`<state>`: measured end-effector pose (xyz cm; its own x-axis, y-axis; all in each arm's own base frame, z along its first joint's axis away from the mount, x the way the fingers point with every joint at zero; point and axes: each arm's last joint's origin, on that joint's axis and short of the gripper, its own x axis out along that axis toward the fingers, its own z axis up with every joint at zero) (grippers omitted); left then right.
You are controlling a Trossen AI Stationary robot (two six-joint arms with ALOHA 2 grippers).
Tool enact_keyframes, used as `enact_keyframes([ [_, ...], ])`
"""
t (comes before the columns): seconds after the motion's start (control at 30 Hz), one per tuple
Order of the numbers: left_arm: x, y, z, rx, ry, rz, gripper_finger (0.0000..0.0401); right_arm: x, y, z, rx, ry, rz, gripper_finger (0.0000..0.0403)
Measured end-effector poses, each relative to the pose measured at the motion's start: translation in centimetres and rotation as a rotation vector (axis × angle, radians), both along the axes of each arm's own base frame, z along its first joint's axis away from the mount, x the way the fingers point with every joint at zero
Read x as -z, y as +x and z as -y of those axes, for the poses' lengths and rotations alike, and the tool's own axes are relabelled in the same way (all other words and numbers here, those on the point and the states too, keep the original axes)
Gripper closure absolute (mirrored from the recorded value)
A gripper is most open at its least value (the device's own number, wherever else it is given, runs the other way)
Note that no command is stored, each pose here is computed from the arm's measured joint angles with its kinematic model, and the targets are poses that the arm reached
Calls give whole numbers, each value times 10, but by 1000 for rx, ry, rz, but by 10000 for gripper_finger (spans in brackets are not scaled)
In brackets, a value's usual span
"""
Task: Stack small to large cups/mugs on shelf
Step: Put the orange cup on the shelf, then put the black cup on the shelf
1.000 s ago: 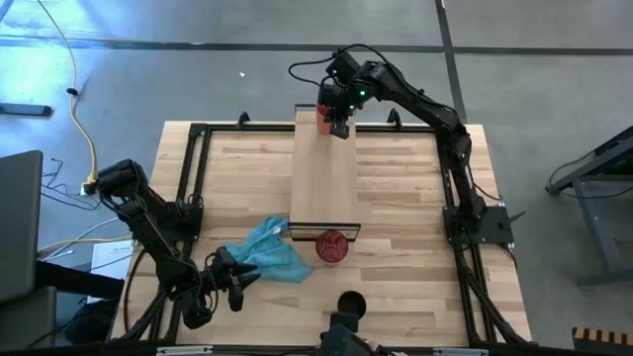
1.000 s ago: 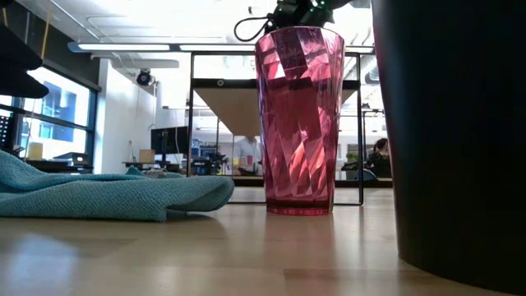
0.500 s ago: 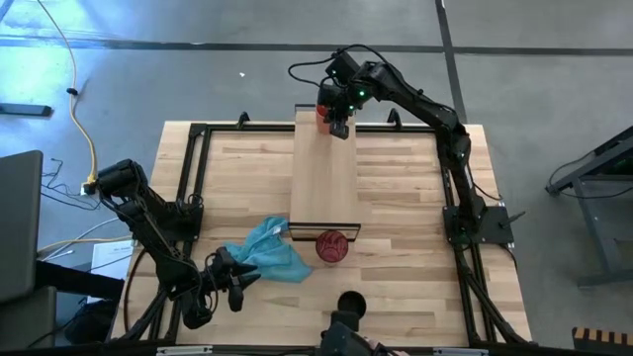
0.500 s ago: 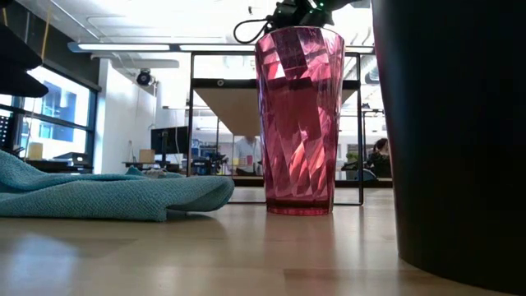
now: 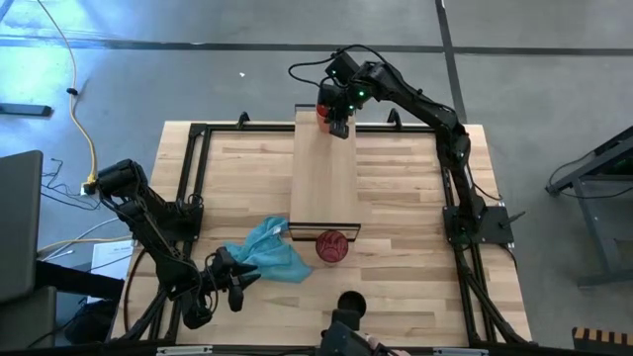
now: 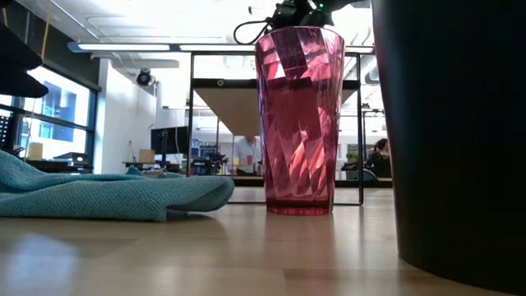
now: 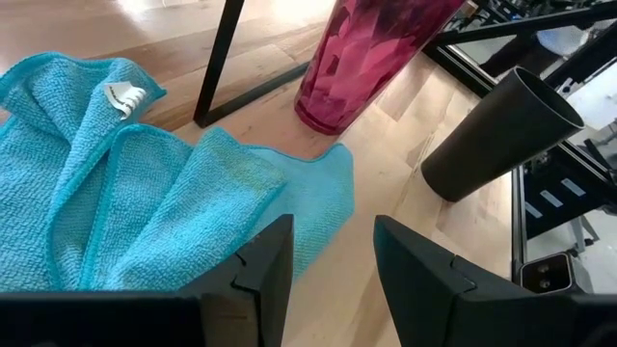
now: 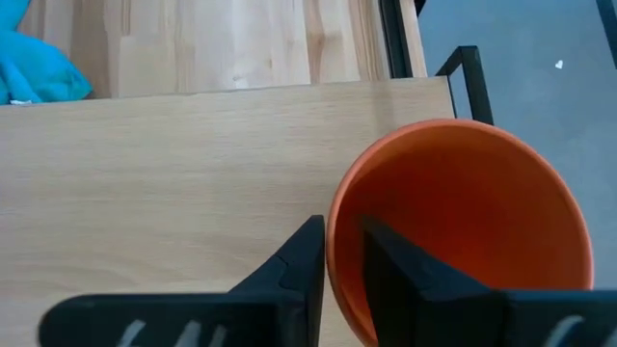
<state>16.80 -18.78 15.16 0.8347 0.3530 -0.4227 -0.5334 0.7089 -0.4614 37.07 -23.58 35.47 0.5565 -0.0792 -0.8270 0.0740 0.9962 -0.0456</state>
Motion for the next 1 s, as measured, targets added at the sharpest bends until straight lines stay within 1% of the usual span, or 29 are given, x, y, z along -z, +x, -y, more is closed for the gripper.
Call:
enact_keyframes([
  [0.2, 0, 0, 0, 0, 0, 0, 268, -1, 1, 0, 0, -5, 10, 341],
  [0.63, 0, 0, 0, 0, 0, 0, 267, -1, 1, 1, 3, -3, 18, 289],
  [1.0, 0, 0, 0, 0, 3, -2, 267, -2, 3, -2, -3, -5, 20, 272],
])
